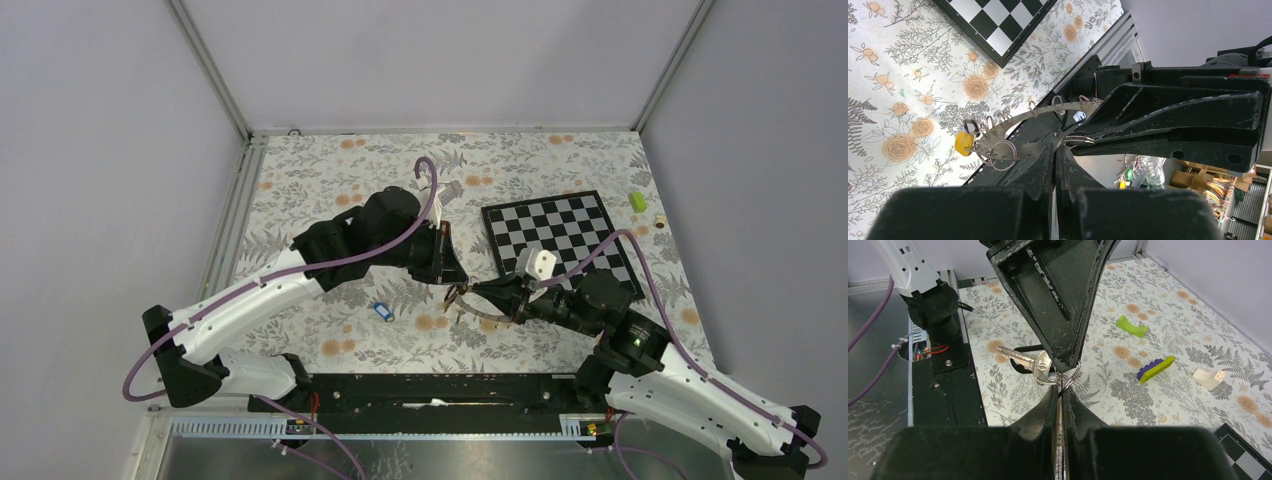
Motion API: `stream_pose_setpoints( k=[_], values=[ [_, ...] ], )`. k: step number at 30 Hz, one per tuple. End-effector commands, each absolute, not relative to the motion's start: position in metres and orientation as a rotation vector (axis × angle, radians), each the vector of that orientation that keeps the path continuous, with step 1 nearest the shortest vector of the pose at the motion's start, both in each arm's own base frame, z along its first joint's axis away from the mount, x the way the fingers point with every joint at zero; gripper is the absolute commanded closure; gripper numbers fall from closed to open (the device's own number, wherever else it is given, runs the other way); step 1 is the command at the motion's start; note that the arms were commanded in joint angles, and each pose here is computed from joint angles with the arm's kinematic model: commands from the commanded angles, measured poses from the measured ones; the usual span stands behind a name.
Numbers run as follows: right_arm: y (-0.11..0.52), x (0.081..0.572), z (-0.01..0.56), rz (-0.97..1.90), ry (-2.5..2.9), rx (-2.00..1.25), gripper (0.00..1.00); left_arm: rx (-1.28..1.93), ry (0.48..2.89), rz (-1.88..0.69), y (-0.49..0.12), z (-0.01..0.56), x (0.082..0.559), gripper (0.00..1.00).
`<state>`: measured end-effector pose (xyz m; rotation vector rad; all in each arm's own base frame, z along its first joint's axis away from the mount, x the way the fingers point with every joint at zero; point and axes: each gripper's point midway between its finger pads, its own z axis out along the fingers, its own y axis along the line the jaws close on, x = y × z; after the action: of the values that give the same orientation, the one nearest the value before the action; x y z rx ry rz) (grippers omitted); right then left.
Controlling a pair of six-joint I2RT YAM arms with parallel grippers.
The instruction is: Remove the keys from the keyring
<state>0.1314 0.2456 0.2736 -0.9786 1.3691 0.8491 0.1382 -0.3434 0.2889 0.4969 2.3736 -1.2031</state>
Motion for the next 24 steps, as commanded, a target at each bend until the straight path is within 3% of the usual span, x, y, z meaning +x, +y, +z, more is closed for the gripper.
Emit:
stream_pose_setpoints(
  k=[1,24],
  values=[
    [0.246,0.134,0.325,0.848,1.209,-0.917,1.00,0.525,2.361,-1.218,-0.348,0.288,0.140,1.00],
    [0.232,0.117,0.339,0.866,1.167,-0.941,1.00,0.485,2.428,-1.100,-0.343,0.265,0.149,1.00]
  ],
)
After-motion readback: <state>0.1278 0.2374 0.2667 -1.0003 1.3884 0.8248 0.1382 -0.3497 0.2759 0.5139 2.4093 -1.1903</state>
